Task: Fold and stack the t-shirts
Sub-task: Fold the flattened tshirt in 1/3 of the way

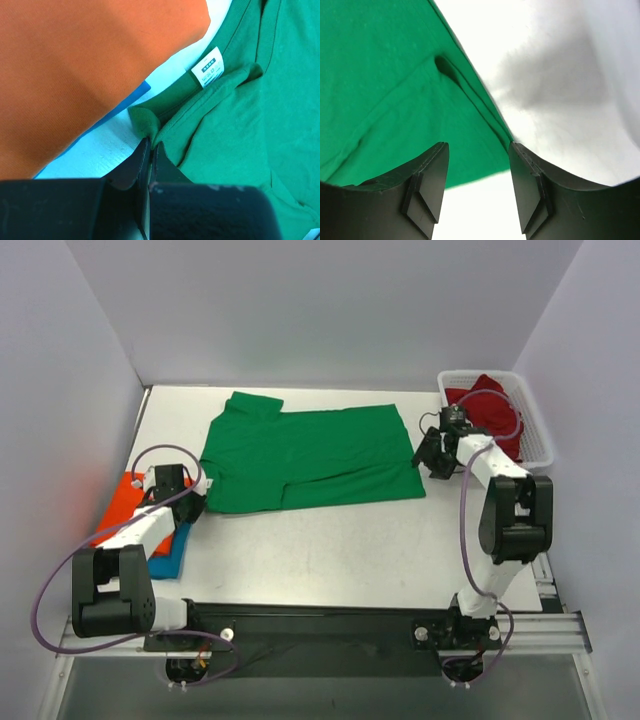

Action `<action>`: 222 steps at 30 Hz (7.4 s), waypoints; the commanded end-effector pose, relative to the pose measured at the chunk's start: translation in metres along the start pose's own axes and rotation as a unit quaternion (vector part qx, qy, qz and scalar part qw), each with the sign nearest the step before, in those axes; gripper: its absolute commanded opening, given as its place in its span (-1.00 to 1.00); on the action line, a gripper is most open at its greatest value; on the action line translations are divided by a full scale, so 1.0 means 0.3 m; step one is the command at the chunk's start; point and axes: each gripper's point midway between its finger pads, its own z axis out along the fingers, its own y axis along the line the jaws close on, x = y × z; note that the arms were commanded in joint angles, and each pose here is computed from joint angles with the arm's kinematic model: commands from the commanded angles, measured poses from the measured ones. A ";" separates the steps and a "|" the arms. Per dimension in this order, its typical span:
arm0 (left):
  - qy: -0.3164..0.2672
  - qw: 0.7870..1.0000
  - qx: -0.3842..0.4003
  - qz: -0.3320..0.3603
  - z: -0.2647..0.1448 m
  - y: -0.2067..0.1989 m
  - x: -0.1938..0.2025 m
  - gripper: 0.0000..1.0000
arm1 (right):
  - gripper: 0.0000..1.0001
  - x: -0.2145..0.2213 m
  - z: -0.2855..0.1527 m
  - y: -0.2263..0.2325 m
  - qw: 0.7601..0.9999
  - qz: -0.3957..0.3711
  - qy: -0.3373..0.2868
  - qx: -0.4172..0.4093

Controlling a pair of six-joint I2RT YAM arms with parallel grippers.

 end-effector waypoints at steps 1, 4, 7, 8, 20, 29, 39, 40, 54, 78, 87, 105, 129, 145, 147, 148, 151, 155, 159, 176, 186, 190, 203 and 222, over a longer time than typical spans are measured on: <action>-0.022 1.000 0.016 0.001 -0.013 -0.034 -0.046 -1.00 | 0.04 0.029 -0.078 -0.053 1.000 0.021 -0.012 0.011; -0.023 1.000 0.018 -0.001 -0.012 -0.036 -0.045 -1.00 | 0.03 0.082 -0.070 -0.069 1.000 0.028 -0.005 0.004; -0.022 1.000 0.018 -0.001 -0.013 -0.034 -0.043 -1.00 | 0.03 0.123 -0.056 -0.088 0.999 0.033 -0.001 0.005; -0.022 1.000 0.018 -0.001 -0.014 -0.035 -0.044 -1.00 | 0.03 0.130 -0.049 -0.089 0.999 0.035 0.000 0.003; -0.017 1.000 0.018 -0.003 -0.007 -0.028 -0.032 -1.00 | -0.10 0.161 0.022 -0.065 0.999 0.043 0.013 -0.006; -0.020 1.000 0.016 -0.003 -0.015 -0.015 -0.029 -1.00 | -0.72 0.188 0.039 -0.070 0.999 0.040 0.019 0.000; -0.034 0.999 -0.027 -0.001 -0.094 0.059 -0.039 -1.00 | -1.00 0.223 -0.090 -0.147 0.999 0.039 0.000 0.012; -0.033 0.999 -0.035 0.000 -0.099 0.078 -0.032 -1.00 | -1.00 0.228 -0.115 -0.151 0.999 0.042 -0.004 0.007; -0.022 0.994 -0.104 -0.016 -0.188 0.309 0.084 -1.00 | -0.98 0.506 -0.223 -0.308 0.991 0.123 0.019 -0.048; -0.004 0.999 -0.007 0.034 -0.235 0.248 0.155 0.01 | -0.16 0.604 -0.414 0.324 0.969 -0.184 -0.081 -0.146; 0.009 0.996 -0.018 0.083 -0.236 0.272 0.261 -0.03 | -0.29 0.836 -0.351 0.745 0.932 -0.313 -0.029 -0.181; 0.027 0.996 0.042 0.074 -0.233 0.171 0.280 -1.00 | -0.31 0.964 -0.276 0.820 0.922 -0.333 0.026 -0.197; -0.002 0.992 0.113 0.063 -0.143 -0.286 0.115 -1.00 | -0.28 0.767 -0.357 0.642 0.943 -0.292 -0.038 -0.156; 0.013 0.982 0.179 0.063 0.028 -0.542 0.087 -1.00 | -0.28 0.705 -0.331 0.535 0.950 -0.285 -0.043 -0.123; 0.017 0.981 0.182 0.065 0.044 -0.565 0.090 -1.00 | -0.28 0.701 -0.317 0.523 0.951 -0.283 -0.038 -0.117; 0.016 0.981 0.183 0.067 0.048 -0.571 0.086 -1.00 | -0.28 0.699 -0.311 0.520 0.951 -0.284 -0.038 -0.115; 0.011 0.977 0.199 0.070 0.055 -0.600 0.080 -1.00 | -0.28 0.696 -0.291 0.505 0.952 -0.285 -0.036 -0.105; 0.014 0.976 0.205 0.073 0.065 -0.619 0.080 -1.00 | -0.28 0.684 -0.275 0.488 0.954 -0.281 -0.037 -0.094; 0.014 0.977 0.200 0.072 0.072 -0.603 0.080 -1.00 | -0.28 0.654 -0.262 0.462 0.958 -0.271 -0.039 -0.085; 0.012 0.978 0.202 0.056 0.044 -0.555 0.042 -0.29 | -0.35 0.633 -0.198 0.382 0.962 -0.265 -0.017 -0.070; 0.010 0.976 0.211 0.044 -0.101 -0.505 0.057 -0.32 | -0.58 0.680 -0.131 0.411 0.961 -0.272 0.000 -0.052; 0.021 0.975 0.213 0.052 -0.135 -0.456 0.110 -0.34 | -0.59 0.661 -0.115 0.406 0.964 -0.263 -0.003 -0.044; 0.096 0.966 0.214 0.113 -0.167 -0.331 0.362 -0.43 | -0.58 0.642 -0.121 0.435 0.966 -0.252 -0.005 -0.054; 0.108 0.966 0.185 0.147 -0.157 -0.233 0.427 -0.47 | -0.56 0.591 -0.084 0.402 0.967 -0.255 -0.016 -0.023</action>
